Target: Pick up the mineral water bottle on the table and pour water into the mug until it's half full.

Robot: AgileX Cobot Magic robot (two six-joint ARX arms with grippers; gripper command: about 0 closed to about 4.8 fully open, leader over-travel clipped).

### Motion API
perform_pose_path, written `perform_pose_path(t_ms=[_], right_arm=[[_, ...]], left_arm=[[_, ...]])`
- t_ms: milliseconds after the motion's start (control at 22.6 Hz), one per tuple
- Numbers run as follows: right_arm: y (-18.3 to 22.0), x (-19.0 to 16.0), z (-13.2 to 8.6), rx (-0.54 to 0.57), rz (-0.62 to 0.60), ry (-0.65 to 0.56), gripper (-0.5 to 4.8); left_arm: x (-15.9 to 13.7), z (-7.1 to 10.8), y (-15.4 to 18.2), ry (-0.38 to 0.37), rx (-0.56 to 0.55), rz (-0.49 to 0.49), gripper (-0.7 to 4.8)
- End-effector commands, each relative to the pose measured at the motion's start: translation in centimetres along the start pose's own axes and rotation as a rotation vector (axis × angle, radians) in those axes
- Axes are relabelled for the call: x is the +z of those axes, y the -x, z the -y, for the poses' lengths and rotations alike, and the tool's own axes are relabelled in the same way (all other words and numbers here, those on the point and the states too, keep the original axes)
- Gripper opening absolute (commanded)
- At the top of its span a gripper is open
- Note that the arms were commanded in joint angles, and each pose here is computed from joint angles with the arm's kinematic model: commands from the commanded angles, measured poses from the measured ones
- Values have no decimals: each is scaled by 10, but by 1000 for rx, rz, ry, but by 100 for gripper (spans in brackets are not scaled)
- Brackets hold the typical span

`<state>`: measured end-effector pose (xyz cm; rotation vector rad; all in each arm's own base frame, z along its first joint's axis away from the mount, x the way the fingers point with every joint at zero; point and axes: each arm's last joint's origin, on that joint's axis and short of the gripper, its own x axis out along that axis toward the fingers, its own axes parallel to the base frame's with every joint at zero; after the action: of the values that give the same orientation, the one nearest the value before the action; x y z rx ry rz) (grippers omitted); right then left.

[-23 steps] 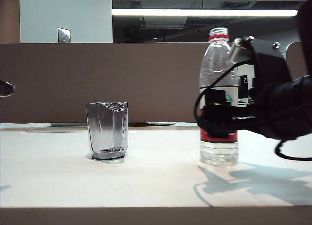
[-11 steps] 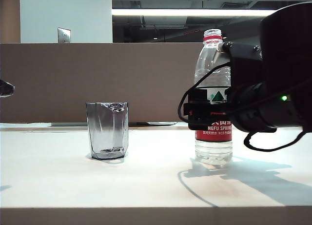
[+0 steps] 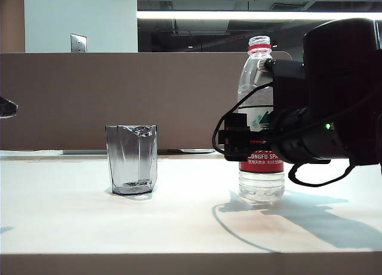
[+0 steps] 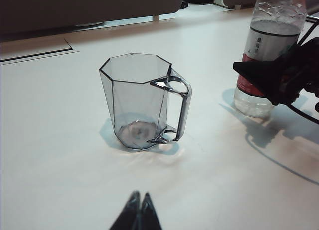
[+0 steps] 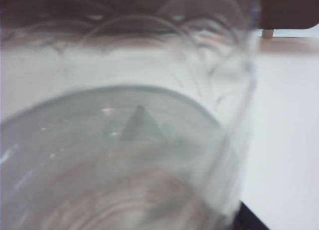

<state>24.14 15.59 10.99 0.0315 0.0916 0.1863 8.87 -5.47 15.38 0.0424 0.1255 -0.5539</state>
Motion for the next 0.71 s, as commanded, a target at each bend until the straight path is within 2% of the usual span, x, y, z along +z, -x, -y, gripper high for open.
perform_pose_path(t_ms=[44,89,399,532,709], right_arm=[[0,4,-1,1,26,-10,479],[0,4,-1,2,26,-9,407],[0,4,-1,2,25,-9,393],[0,4,-1,2,25,-9,320],[0,3,-1,3,25,-9,318]], left_arm=[[2,0,0,0,2,14,-5],[2,0,0,0,2,14,-5],[2,0,0,0,2,14,-5],[2,0,0,0,2,14,-5],[2,0,0,0,2,14,-5]])
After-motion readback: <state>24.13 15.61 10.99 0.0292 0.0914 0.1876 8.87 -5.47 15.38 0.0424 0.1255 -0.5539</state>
